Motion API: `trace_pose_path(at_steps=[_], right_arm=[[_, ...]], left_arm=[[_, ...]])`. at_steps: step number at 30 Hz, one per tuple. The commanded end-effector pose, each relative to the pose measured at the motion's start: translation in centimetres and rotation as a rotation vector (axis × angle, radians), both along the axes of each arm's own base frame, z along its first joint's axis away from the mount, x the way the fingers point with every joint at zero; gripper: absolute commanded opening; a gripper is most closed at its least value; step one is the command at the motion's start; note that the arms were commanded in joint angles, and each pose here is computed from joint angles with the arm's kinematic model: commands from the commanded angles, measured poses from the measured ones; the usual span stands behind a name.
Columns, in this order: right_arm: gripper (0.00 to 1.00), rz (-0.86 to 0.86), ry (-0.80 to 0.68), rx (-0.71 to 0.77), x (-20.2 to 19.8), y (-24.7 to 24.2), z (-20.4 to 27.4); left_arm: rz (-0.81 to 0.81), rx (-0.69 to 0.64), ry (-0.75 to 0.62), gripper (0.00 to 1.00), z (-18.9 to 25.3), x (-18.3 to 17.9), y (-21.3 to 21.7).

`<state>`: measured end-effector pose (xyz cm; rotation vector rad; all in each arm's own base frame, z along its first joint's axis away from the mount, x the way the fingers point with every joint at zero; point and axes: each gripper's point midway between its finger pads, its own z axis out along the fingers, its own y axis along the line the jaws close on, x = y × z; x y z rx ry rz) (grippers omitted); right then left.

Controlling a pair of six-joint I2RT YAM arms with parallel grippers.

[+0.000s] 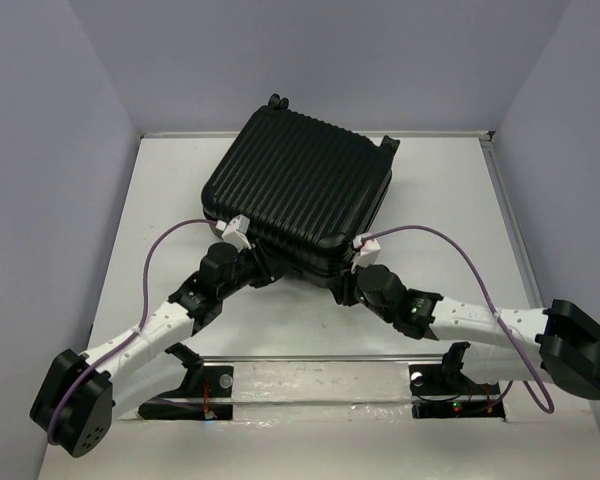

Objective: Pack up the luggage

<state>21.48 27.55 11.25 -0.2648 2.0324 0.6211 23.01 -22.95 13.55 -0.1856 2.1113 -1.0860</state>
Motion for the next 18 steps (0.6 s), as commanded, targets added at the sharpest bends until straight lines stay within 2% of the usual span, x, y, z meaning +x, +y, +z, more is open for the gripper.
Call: trace_pose_path(at_steps=[1, 2, 3, 6, 10, 18], right_arm=[[0.34, -0.028, -0.109, 0.110, 2.1, 1.9, 4.3], [0.30, -0.030, -0.115, 0.123, 2.2, 2.1, 4.5], [0.20, -0.035, -0.114, 0.123, 2.3, 2.0, 4.4], [0.07, -0.041, -0.125, 0.156, 2.3, 2.1, 4.9], [0.07, 0.010, -0.118, 0.186, 1.1, 3.1, 5.5], [0.07, 0.181, -0.096, -0.039, -3.1, 11.2, 4.7]], left_arm=[[-0.017, -0.029, -0.065, 0.37, 1.1, 0.5, -0.5], [-0.017, -0.029, -0.065, 0.37, 1.1, 0.7, -0.6], [-0.018, -0.035, -0.071, 0.36, 1.4, 0.8, -0.8], [-0.019, -0.034, -0.066, 0.35, 1.3, 1.1, -1.1], [-0.025, -0.050, -0.080, 0.34, 2.0, 2.3, -2.1], [-0.086, -0.089, -0.089, 0.29, 3.8, 3.8, -6.6]])
